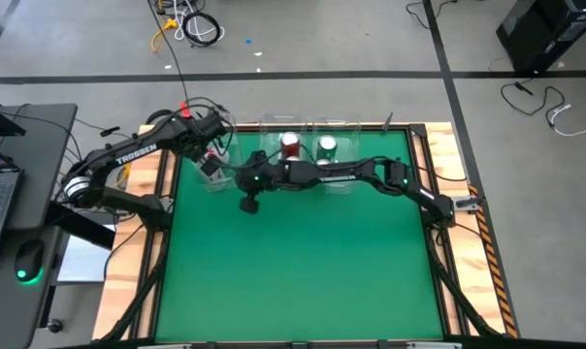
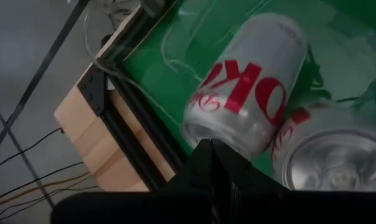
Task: Sort soda cans
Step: Adjust the top silver-red-black soda can
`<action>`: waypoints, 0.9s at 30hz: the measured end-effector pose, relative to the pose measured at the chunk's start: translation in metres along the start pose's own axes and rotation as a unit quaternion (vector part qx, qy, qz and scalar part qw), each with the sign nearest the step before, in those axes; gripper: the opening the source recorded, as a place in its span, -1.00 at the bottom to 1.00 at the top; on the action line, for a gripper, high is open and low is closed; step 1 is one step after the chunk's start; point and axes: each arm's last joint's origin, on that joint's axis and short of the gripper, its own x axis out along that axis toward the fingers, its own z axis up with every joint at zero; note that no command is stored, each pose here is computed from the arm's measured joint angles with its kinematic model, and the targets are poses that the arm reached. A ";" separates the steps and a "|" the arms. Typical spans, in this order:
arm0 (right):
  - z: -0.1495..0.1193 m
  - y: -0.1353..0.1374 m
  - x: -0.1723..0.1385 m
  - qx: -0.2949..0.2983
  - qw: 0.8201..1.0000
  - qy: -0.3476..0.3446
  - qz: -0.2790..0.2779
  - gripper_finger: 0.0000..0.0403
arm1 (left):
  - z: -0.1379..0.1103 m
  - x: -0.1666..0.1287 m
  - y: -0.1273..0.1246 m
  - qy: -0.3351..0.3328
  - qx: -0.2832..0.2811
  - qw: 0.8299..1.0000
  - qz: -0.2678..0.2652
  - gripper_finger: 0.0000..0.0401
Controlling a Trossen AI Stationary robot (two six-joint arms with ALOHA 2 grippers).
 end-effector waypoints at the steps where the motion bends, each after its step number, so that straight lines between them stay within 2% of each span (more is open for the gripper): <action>1: 0.004 0.001 -0.006 -0.004 1.000 0.000 -0.001 -1.00 | 0.001 0.000 0.000 -0.004 -0.002 1.000 -0.002 -1.00; 11: 0.035 0.004 -0.067 -0.053 0.998 0.015 -0.006 -1.00 | 0.003 0.002 0.003 -0.007 -0.013 1.000 -0.007 -1.00; 21: 0.053 -0.014 -0.135 -0.085 0.993 0.053 -0.066 -1.00 | -0.002 0.002 0.004 0.015 -0.017 1.000 0.004 -1.00; 27: 0.058 -0.035 -0.175 -0.103 0.988 0.077 -0.080 -1.00 | 0.002 0.005 0.002 0.013 -0.017 1.000 -0.006 -1.00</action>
